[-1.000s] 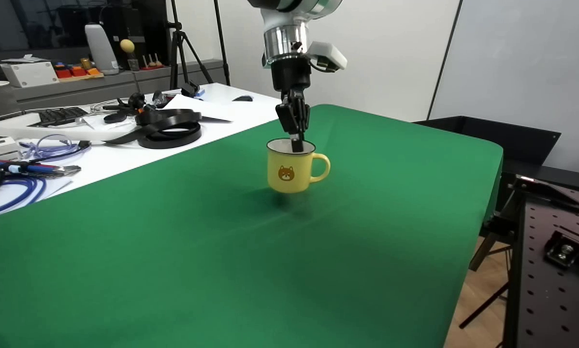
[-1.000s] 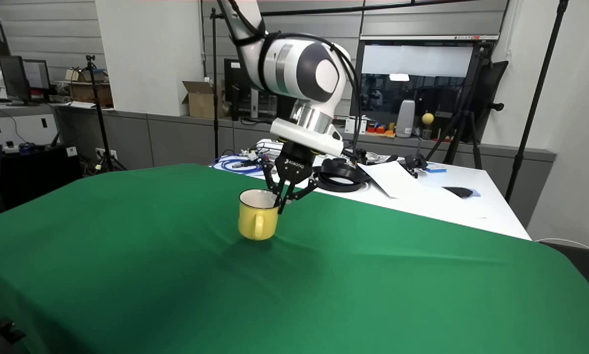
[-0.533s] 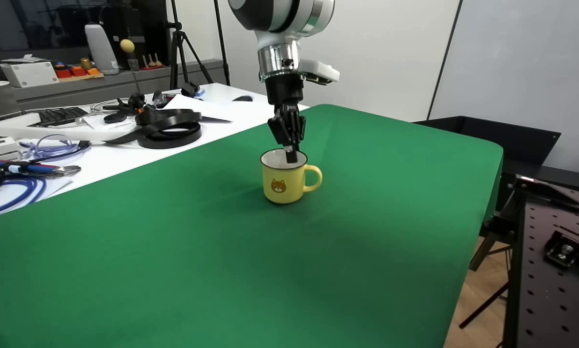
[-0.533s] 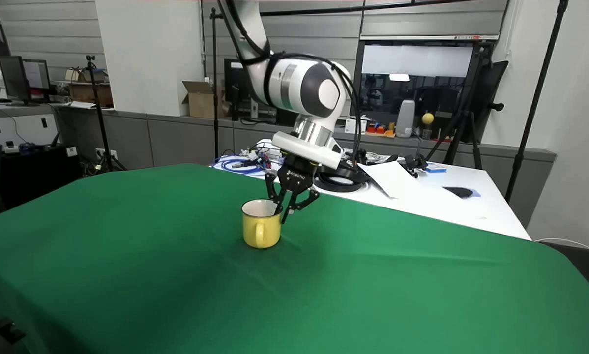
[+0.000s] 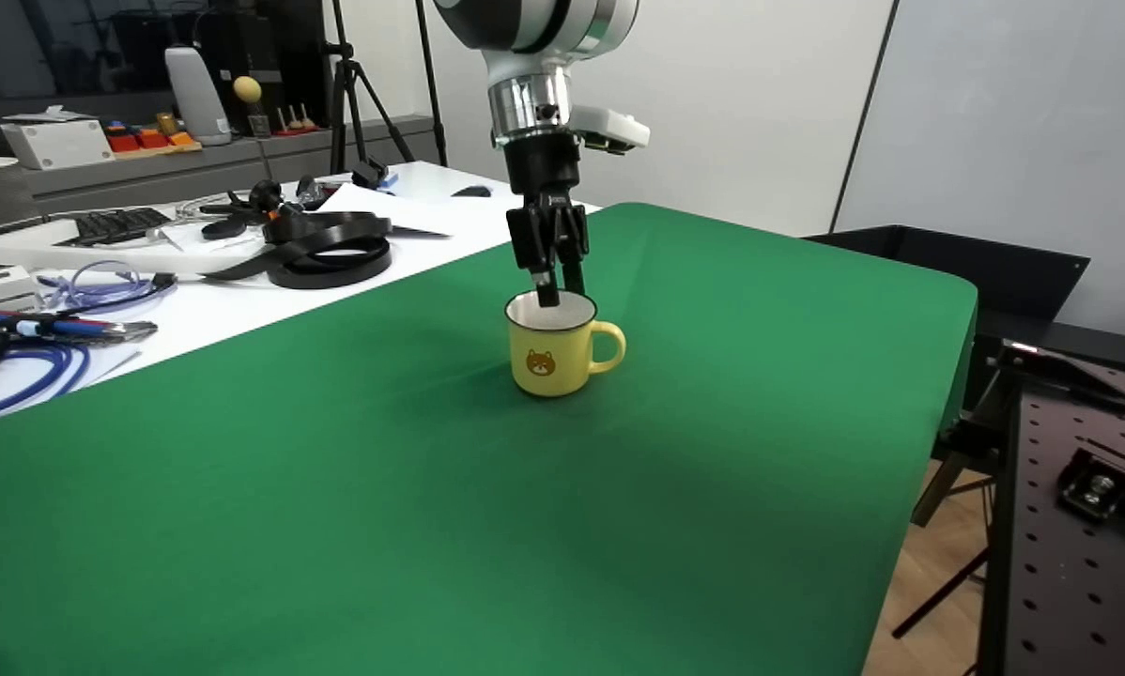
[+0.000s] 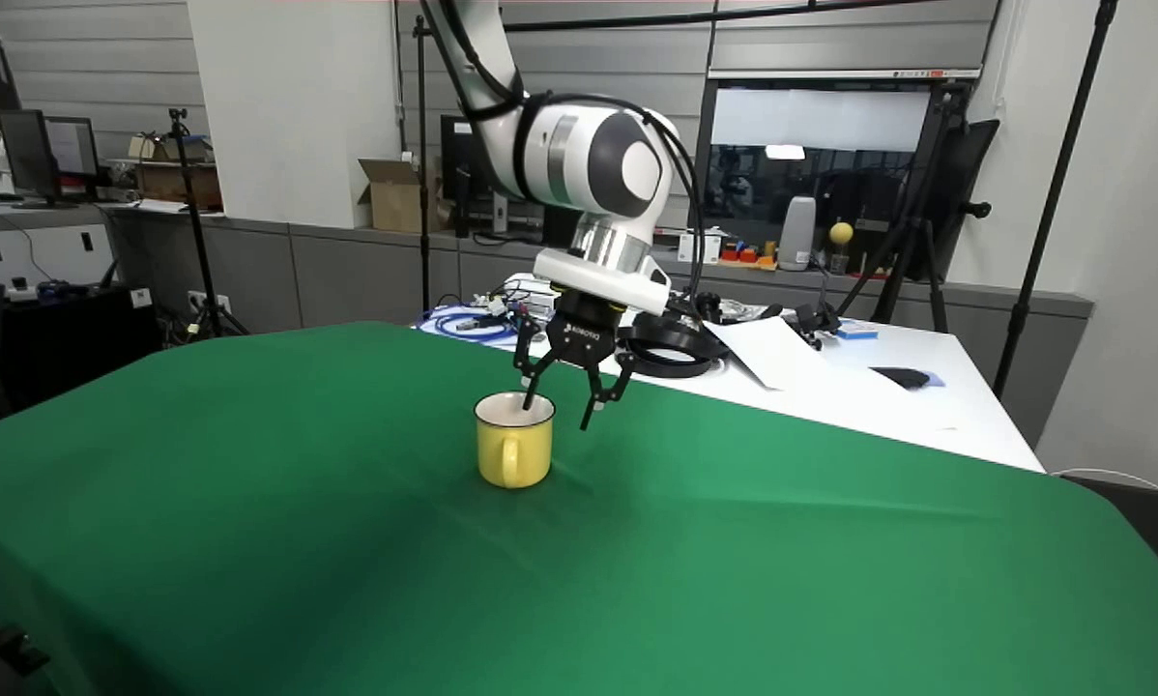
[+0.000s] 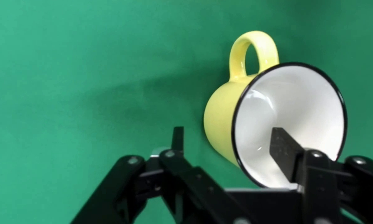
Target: Move the cup slightly to the left
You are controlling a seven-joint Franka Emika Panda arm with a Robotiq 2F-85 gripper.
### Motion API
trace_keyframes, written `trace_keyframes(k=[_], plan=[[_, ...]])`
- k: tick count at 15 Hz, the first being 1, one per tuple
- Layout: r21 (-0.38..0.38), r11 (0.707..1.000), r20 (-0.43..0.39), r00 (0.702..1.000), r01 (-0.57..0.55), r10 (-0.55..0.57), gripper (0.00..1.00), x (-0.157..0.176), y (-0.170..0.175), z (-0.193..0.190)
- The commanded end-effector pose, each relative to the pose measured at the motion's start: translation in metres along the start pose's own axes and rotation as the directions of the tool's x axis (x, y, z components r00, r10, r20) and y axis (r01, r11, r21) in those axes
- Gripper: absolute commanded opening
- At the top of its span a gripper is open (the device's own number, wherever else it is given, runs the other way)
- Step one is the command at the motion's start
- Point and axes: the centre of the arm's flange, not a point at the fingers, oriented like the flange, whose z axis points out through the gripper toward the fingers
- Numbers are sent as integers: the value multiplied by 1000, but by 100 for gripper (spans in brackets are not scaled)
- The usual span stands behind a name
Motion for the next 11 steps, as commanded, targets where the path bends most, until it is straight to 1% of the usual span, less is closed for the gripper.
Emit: trace_keyframes(k=[1, 2, 4, 6, 9, 10, 11], plan=[[-95, 995, -42, 999, 14, -18, 99, -15, -18, -17], [-134, 990, -59, 997, 39, -48, 100, -18, -23, -19], [-182, 981, -101, 991, 66, -85, 100, -23, -33, -23], [-233, 969, -165, 979, 78, -118, 100, -29, -44, -27], [-251, 967, -296, 949, 37, -113, 100, -40, -54, -36], [-254, 967, -318, 942, 25, -108, 100, -45, -55, -39], [-235, 972, -311, 946, 21, -96, 100, -51, -54, -42]])
